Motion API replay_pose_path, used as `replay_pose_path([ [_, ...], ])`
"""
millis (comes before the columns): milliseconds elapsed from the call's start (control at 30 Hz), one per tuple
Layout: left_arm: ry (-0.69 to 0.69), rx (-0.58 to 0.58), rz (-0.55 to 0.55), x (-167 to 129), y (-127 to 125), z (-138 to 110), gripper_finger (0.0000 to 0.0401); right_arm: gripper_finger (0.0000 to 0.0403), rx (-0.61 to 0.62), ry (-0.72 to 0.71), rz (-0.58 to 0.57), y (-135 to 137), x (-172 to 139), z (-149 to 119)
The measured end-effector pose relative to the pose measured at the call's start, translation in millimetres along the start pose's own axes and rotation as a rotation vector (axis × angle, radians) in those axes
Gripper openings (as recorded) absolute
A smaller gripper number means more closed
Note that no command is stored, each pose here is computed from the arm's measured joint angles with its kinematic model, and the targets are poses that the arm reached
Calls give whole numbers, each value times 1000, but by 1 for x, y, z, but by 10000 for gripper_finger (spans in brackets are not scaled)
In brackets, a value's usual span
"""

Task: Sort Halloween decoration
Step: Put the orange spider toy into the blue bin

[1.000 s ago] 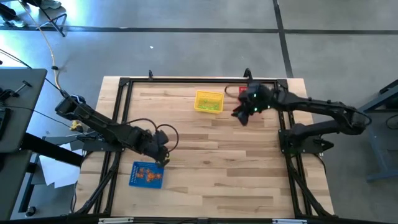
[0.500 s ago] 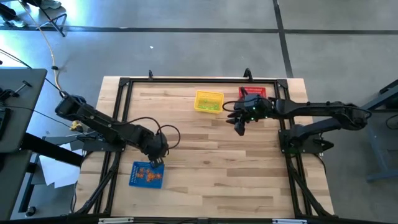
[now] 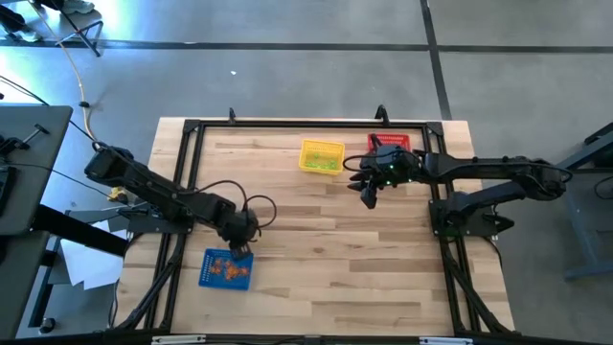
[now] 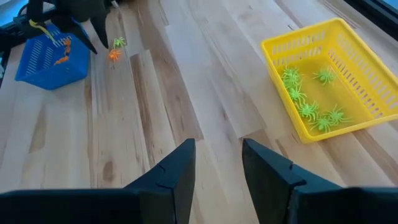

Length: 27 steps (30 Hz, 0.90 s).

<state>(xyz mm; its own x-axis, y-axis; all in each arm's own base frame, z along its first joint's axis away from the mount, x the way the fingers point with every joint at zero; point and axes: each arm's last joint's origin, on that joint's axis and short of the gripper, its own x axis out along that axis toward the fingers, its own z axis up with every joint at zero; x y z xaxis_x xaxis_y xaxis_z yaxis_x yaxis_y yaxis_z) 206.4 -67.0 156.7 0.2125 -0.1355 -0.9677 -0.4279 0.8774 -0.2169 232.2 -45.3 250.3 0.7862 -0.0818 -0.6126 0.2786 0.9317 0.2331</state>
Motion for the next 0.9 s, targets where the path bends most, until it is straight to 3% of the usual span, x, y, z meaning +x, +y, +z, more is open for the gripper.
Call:
replay_pose_path([
  [200, -23, -3, -37, 10, 4, -3, 94, 126, 0, 0, 0, 0, 0, 0],
  [633, -78, 149, 95, 19, 9, -3, 94, 126, 0, 0, 0, 0, 0, 0],
  [900, -92, 158, 109, 20, 9, -2, 94, 126, 0, -6, 1, 0, 0, 1],
])
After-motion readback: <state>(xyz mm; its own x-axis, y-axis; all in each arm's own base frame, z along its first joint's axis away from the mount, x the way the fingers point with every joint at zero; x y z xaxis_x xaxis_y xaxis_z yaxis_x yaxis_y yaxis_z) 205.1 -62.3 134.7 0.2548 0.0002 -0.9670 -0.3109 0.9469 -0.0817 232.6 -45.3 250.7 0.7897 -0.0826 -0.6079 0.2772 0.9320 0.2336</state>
